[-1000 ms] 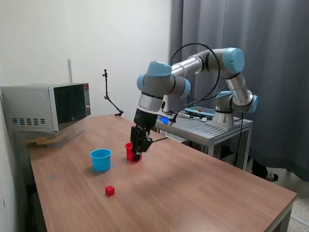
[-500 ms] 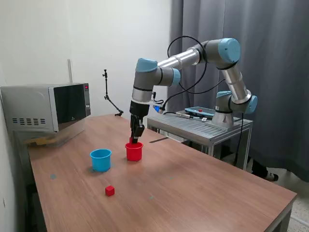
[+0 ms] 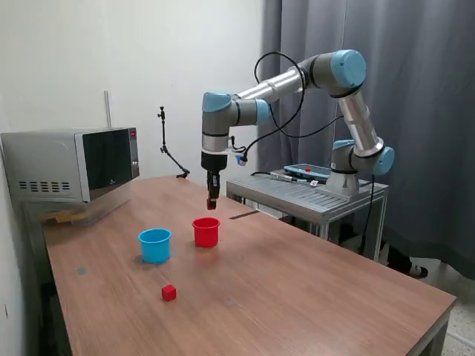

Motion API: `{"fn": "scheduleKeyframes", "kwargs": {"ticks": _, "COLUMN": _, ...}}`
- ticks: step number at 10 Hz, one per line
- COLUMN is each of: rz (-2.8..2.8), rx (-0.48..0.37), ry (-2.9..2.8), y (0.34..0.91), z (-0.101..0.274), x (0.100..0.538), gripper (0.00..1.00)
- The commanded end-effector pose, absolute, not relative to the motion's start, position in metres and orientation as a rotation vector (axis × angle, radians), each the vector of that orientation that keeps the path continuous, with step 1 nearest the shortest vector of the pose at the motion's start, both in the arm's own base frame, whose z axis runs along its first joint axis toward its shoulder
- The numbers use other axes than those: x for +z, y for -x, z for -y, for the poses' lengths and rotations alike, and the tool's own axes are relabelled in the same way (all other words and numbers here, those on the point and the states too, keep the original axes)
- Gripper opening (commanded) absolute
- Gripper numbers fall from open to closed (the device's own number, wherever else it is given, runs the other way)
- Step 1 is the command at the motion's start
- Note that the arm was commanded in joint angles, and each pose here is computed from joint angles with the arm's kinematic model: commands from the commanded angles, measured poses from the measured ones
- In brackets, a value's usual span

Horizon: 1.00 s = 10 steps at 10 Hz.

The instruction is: Place red objects in the red bin, and blue objects in the blue bin.

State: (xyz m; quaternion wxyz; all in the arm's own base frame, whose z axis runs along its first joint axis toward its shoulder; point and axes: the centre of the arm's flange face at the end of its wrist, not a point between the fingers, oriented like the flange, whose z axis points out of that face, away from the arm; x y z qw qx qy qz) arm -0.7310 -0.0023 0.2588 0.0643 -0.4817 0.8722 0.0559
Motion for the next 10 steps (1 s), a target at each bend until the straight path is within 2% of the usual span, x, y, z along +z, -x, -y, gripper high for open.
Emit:
{"fn": "scheduleKeyframes", "kwargs": {"ticks": 1, "rz": -2.65, "rx": 0.111, "ry": 1.36, "y": 0.696, "z": -0.03, "x": 0.252, "gripper": 0.0}}
{"fn": "scheduleKeyframes", "kwargs": {"ticks": 4, "rz": -2.723, "rx": -0.032, "ry": 1.344, "y": 0.673, "z": -0.034, "x": 0.223, "gripper": 0.0}}
{"fn": "scheduleKeyframes", "kwargs": {"ticks": 8, "rz": -2.828, "rx": -0.01, "ry": 1.394, "y": 0.682, "z": -0.029, "x": 0.202, "gripper": 0.0}}
{"fn": "scheduleKeyframes", "kwargs": {"ticks": 10, "rz": -2.846, "rx": 0.006, "ry": 1.384, "y": 0.69, "z": -0.042, "x": 0.202, "gripper": 0.0}}
